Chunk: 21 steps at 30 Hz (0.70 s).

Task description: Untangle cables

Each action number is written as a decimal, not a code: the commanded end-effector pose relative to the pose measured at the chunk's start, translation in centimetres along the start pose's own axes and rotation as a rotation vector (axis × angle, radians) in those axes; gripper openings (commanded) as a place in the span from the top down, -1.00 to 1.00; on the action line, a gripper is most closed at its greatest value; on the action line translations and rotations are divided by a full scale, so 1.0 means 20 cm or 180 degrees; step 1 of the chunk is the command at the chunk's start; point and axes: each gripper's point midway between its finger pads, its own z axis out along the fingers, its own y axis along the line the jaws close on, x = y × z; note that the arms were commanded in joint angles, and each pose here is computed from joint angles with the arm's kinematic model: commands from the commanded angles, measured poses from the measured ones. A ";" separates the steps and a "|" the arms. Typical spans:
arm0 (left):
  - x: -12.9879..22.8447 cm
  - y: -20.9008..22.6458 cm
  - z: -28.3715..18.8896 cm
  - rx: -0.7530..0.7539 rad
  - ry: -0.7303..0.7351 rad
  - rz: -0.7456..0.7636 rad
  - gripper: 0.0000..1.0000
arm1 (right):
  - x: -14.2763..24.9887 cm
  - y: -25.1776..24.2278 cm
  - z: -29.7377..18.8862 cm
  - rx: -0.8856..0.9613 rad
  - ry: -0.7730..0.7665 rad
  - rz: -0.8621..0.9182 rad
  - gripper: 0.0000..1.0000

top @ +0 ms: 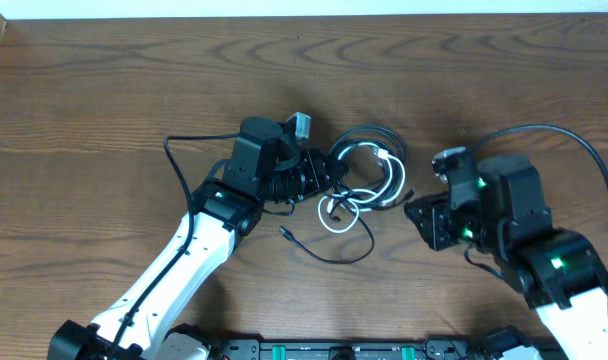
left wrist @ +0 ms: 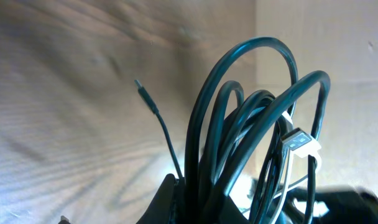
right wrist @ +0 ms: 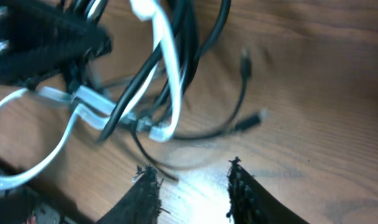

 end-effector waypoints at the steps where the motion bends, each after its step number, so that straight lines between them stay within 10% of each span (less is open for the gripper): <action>1: 0.07 -0.09 -0.02 0.0265 0.0269 0.0091 0.85 | -0.04 0.00 0.05 0.0023 0.0010 0.0188 0.38; 21: 0.18 -0.41 -0.12 0.1314 0.0751 0.0859 0.85 | 0.02 -0.35 0.28 0.1135 0.0277 0.1155 0.38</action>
